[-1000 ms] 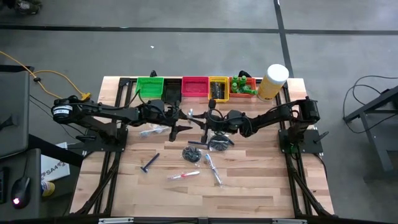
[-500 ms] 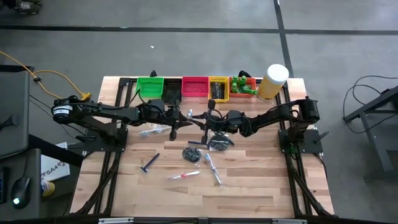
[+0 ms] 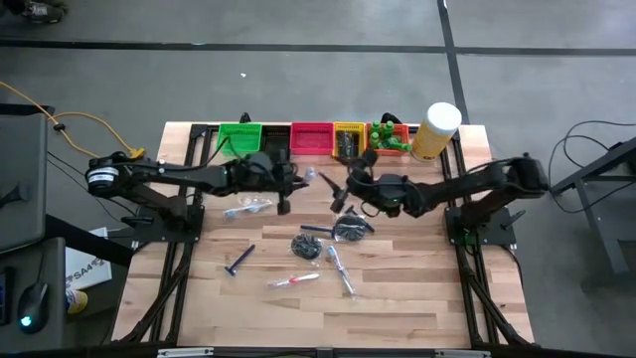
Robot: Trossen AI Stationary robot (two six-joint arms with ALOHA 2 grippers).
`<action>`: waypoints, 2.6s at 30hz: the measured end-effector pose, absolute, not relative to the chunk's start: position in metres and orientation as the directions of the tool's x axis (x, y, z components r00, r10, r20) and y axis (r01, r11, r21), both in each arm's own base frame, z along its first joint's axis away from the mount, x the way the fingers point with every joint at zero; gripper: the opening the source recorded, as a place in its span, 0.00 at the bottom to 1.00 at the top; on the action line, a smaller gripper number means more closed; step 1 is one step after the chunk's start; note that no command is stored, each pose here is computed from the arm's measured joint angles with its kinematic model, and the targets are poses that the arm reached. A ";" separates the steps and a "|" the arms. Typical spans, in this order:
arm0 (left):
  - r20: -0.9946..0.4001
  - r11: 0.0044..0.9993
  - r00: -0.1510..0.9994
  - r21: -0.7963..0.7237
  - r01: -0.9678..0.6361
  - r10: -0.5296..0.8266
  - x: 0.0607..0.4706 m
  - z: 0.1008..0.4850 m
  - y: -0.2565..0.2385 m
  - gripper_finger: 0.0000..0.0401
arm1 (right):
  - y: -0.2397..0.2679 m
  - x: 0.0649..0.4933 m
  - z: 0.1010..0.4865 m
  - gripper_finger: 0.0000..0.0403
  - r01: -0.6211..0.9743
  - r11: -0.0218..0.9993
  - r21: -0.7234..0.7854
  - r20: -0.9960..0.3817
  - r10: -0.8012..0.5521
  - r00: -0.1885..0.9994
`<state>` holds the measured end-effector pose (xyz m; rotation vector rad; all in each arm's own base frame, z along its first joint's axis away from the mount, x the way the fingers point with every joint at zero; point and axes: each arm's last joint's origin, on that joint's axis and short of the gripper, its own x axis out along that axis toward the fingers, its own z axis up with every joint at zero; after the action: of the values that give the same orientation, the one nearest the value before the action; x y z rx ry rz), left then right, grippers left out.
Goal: Pick & Place Travel size toiletries
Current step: Put the blue toothbrush into the red basket
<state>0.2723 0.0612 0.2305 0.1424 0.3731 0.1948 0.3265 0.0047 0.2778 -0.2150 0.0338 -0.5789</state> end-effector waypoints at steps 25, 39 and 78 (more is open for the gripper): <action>-0.760 0.869 0.455 0.290 -0.401 0.464 0.329 0.217 0.216 0.06 | 0.029 0.283 0.295 0.70 0.598 0.770 -0.223 -0.132 -0.632 0.764; -0.768 0.806 0.382 0.280 -0.522 0.514 0.337 0.213 0.224 0.08 | 0.030 0.282 0.293 0.70 0.592 0.775 -0.222 -0.148 -0.627 0.765; -0.830 0.782 0.318 0.207 -0.587 0.459 0.330 0.207 0.218 0.13 | 0.030 0.282 0.290 0.70 0.593 0.776 -0.213 -0.167 -0.627 0.761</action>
<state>0.3300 0.2185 0.2067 -0.1413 1.0398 0.6910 0.2818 0.0301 0.2902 -0.1512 0.2351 -0.6668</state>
